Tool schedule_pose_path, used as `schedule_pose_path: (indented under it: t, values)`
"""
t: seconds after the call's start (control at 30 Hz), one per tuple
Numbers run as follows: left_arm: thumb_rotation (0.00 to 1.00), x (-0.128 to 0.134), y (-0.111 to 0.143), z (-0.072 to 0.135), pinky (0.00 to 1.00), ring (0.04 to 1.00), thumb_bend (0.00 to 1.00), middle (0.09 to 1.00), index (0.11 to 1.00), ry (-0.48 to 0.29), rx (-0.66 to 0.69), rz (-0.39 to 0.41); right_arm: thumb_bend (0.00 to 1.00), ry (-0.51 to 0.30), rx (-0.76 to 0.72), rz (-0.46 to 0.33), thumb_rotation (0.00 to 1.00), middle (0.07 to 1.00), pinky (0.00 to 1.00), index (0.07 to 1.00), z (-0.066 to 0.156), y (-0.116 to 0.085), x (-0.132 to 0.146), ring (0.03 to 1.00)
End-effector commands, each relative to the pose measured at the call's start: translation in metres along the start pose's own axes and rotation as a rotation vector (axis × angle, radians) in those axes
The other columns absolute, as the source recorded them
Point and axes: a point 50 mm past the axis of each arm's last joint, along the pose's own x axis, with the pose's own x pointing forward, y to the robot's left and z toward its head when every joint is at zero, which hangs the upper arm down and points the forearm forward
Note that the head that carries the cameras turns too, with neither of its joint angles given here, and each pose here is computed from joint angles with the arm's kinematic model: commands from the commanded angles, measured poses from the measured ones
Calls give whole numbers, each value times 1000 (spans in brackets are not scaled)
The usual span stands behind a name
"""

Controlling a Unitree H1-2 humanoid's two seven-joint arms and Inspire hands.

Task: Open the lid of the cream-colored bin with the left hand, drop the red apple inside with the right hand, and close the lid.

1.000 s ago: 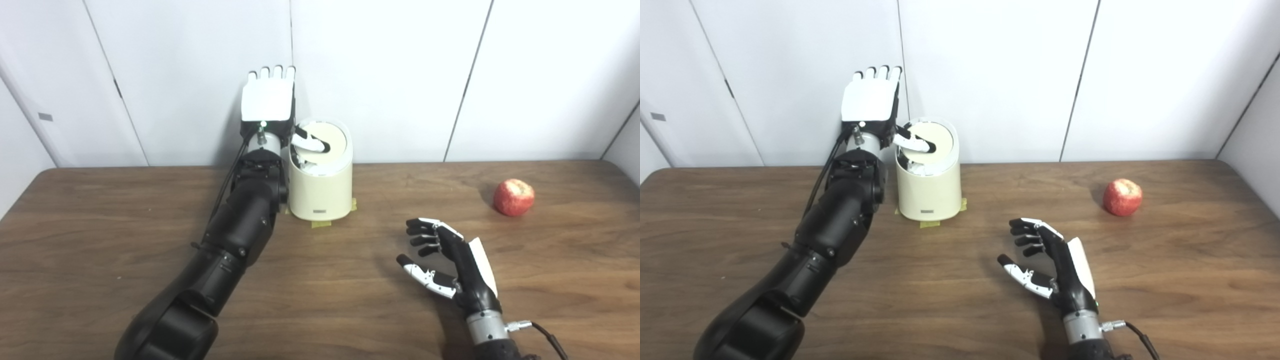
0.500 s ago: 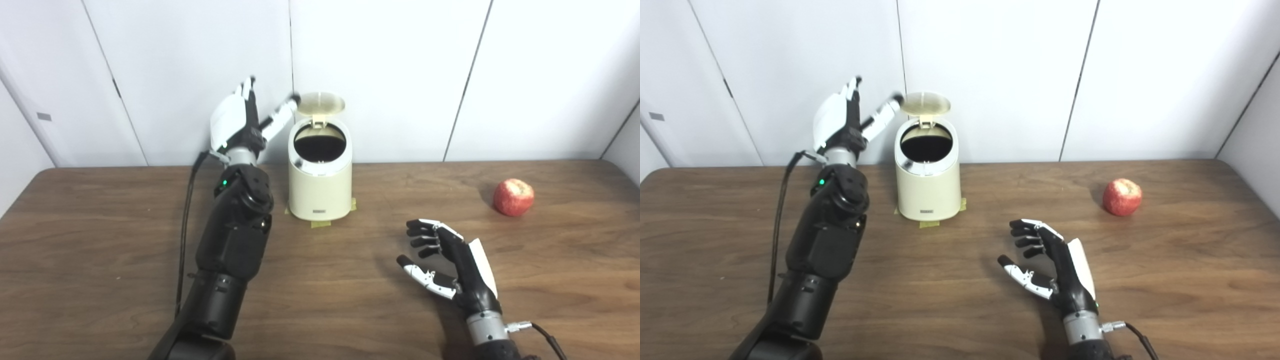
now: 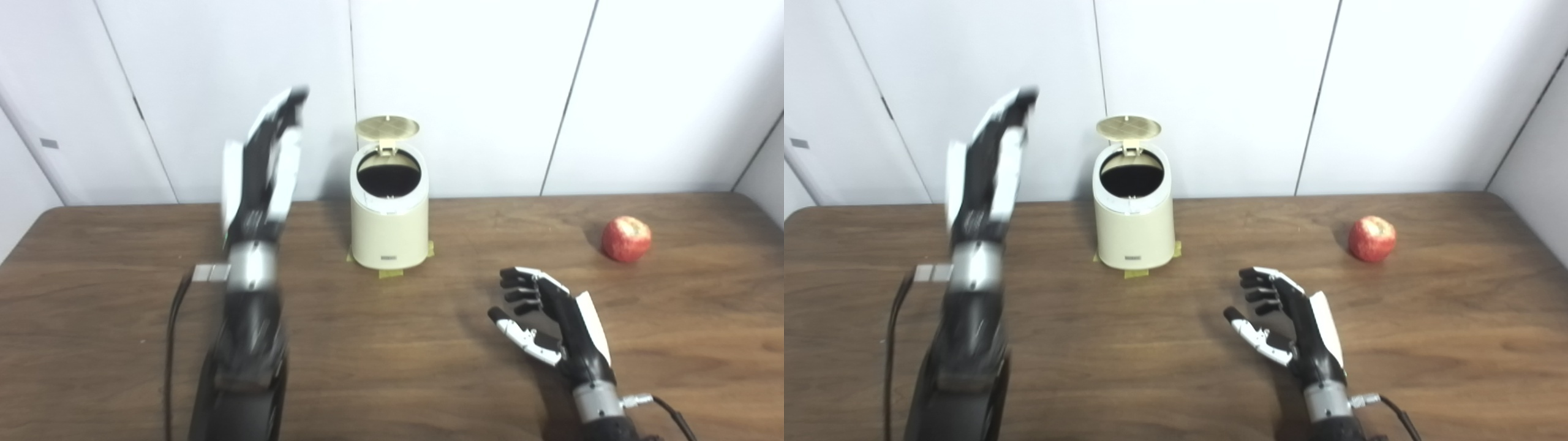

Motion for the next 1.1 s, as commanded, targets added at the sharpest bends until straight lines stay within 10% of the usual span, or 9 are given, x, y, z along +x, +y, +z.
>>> schedule_pose_path:
  t: [0.0, 0.47, 0.6, 0.67, 0.83, 1.07]
  values:
    - [837, -1, 6, 17, 776, 825, 138, 818, 797, -106, -61, 16, 279, -80, 12, -32, 335, 697, 576, 699, 20, -7, 10, 662]
    - [777, -98, 41, -33, 773, 825, 130, 830, 790, 13, -160, -37, 283, -382, -207, -159, 400, 659, 497, 671, 66, -65, 36, 613]
    - [774, -108, 45, -44, 773, 833, 140, 836, 806, 74, -146, -63, 316, -444, -364, -149, 336, 638, 411, 679, 75, -94, 58, 540]
    - [773, -112, 49, -50, 805, 857, 132, 851, 813, 103, -160, -71, 352, -440, -471, -119, 285, 469, 259, 686, 88, -110, 72, 340]
    - [807, -116, 54, -58, 828, 869, 124, 857, 811, 128, -163, -68, 655, -399, -794, -3, 381, 742, 608, 732, 123, -139, 112, 705]
    - [790, -117, 53, -60, 823, 869, 127, 857, 810, 135, -133, -78, 990, -183, -994, 138, 353, 913, 711, 850, 152, -164, 158, 870]
